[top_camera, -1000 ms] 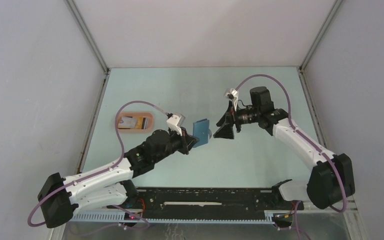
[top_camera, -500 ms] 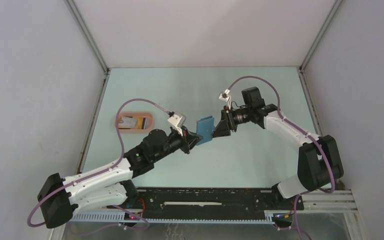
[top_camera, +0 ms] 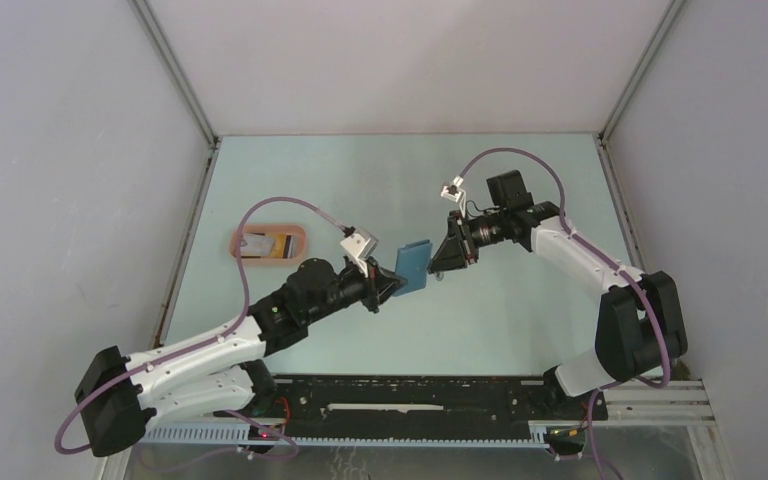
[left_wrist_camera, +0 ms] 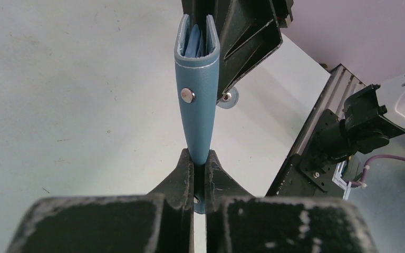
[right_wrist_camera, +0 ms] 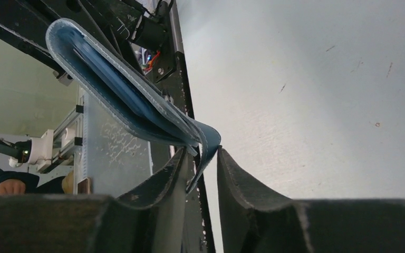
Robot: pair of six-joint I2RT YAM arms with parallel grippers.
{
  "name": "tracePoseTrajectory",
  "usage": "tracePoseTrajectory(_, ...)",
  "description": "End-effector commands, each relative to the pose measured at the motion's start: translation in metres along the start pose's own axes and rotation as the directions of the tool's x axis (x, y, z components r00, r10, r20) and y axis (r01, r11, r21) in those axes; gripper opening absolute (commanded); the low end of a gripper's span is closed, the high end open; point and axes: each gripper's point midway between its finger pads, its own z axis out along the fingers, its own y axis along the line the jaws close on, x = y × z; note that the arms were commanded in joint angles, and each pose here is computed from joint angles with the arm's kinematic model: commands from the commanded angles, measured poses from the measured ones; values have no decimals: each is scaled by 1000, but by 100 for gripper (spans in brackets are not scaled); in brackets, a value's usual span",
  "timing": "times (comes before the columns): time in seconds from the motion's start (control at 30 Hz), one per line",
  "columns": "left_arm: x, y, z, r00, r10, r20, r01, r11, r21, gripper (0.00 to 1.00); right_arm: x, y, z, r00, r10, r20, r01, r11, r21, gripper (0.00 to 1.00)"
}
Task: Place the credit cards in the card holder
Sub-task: Open the card holder at the center of the board.
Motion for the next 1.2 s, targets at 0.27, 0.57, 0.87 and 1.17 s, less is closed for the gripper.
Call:
tracePoseTrajectory(0.27,-10,-15,-9,998,23,53,-28,996,84,0,-12,16,0,994,-111,-17,110,993,-35,0)
tracePoseTrajectory(0.57,-7,28,-2,980,-177,91,182,982,-51,54,-15,9,-3,993,-119,-21,120,992,48,0)
tracePoseTrajectory(0.87,16,69,-5,965,-249,76,259,950,-174,71,-7,-17,-15,998,-45,-51,51,991,125,0)
tracePoseTrajectory(1.17,19,78,-28,967,-218,132,242,949,-204,80,2,-16,-8,996,-8,-94,16,996,82,0)
